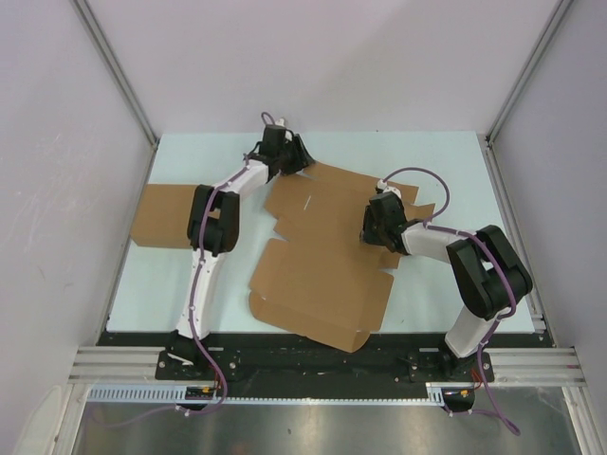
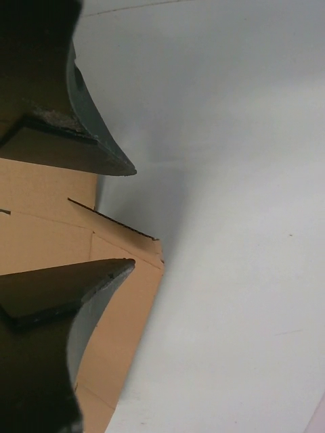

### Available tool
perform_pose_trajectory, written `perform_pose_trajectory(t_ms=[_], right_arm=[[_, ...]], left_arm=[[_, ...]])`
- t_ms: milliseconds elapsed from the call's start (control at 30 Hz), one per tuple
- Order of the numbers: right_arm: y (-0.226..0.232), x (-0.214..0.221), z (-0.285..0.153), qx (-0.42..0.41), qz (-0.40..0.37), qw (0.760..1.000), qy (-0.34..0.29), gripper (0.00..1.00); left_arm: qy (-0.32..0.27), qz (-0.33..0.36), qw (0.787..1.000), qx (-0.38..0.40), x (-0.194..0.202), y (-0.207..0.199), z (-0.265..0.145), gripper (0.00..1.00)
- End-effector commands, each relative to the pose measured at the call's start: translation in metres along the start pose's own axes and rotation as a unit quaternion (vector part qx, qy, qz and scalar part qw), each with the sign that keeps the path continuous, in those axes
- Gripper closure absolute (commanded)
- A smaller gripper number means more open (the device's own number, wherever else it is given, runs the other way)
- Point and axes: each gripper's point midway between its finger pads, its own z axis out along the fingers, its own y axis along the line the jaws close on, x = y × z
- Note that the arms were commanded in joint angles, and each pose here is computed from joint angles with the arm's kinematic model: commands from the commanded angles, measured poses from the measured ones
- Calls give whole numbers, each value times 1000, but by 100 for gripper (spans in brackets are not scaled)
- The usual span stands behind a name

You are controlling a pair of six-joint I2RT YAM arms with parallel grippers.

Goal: Fold the paper box

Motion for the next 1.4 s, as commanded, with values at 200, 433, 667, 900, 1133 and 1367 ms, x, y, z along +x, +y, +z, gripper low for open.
perform_pose_trajectory(t_ms=[200,433,667,900,1133,1367], right_arm=[[-12,48,2,10,1,997,78,64],[-12,47,0,12,1,997,77,64],[-14,47,1,16,1,997,76,65],[-14,48,2,16,3,997,77,65],[-16,47,1,17,4,997,78,65],[-14,43,1,15,6,997,71,66]], left_arm=[[-24,76,997,22,-10,-36,-9,69],[-58,186,980,-37,-2,-58,-23,76],[-83,288,945,-128,21,-69,-34,85],[-104,341,920,-162,29,-85,-36,82],[-100,335,922,-167,31,-89,-34,55],[-162,313,916,-189,-18,-111,-98,27]])
